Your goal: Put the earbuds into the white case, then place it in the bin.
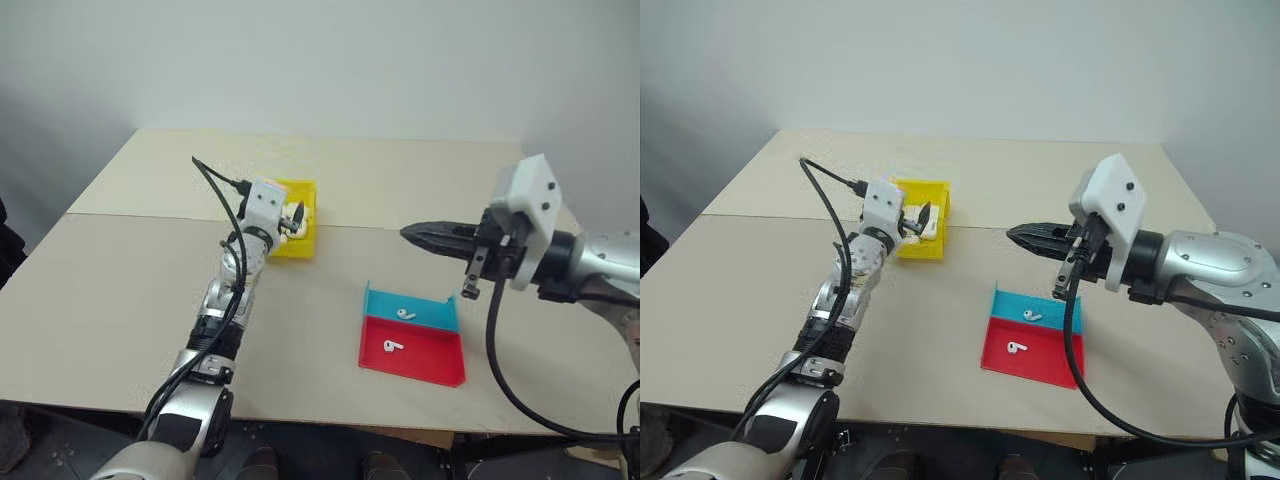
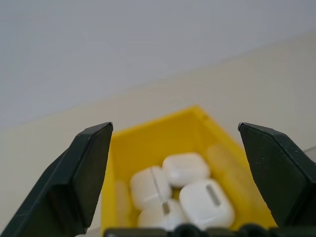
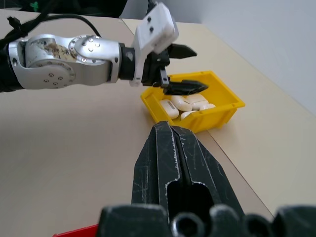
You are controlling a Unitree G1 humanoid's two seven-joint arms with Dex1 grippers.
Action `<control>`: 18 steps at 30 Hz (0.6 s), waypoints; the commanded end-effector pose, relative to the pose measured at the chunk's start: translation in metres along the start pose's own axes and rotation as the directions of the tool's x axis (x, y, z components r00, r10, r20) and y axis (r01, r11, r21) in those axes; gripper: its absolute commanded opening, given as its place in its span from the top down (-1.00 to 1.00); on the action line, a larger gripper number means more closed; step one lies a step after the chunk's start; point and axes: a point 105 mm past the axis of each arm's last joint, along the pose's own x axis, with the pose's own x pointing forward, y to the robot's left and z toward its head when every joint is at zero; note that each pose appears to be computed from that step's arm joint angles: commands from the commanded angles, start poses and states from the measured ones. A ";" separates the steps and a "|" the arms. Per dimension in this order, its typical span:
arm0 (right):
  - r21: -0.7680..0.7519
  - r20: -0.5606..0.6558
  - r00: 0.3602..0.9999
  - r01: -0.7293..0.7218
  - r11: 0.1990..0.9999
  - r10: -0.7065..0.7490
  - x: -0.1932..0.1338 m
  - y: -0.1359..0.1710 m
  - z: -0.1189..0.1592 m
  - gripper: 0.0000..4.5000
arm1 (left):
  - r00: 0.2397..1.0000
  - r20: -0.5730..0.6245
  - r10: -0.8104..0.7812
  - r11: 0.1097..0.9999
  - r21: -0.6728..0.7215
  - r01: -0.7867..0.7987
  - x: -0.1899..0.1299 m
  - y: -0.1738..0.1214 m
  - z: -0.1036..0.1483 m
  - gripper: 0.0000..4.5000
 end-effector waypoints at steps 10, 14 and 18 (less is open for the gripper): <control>-0.110 -0.154 0.980 -0.142 0.984 0.124 -0.047 0.015 -0.042 1.00 | 0.853 0.055 -0.519 0.846 -0.106 0.522 -0.128 -0.002 0.030 -0.96; -0.023 -0.306 0.942 -0.152 0.988 0.138 -0.075 0.015 -0.078 1.00 | 0.830 -0.070 -0.554 0.832 -0.069 0.550 -0.170 0.023 0.031 -0.96; -0.045 -0.382 0.915 -0.161 0.986 0.132 -0.101 0.010 -0.090 1.00 | 0.814 -0.174 -0.554 0.830 -0.038 0.556 -0.199 0.046 0.032 -0.96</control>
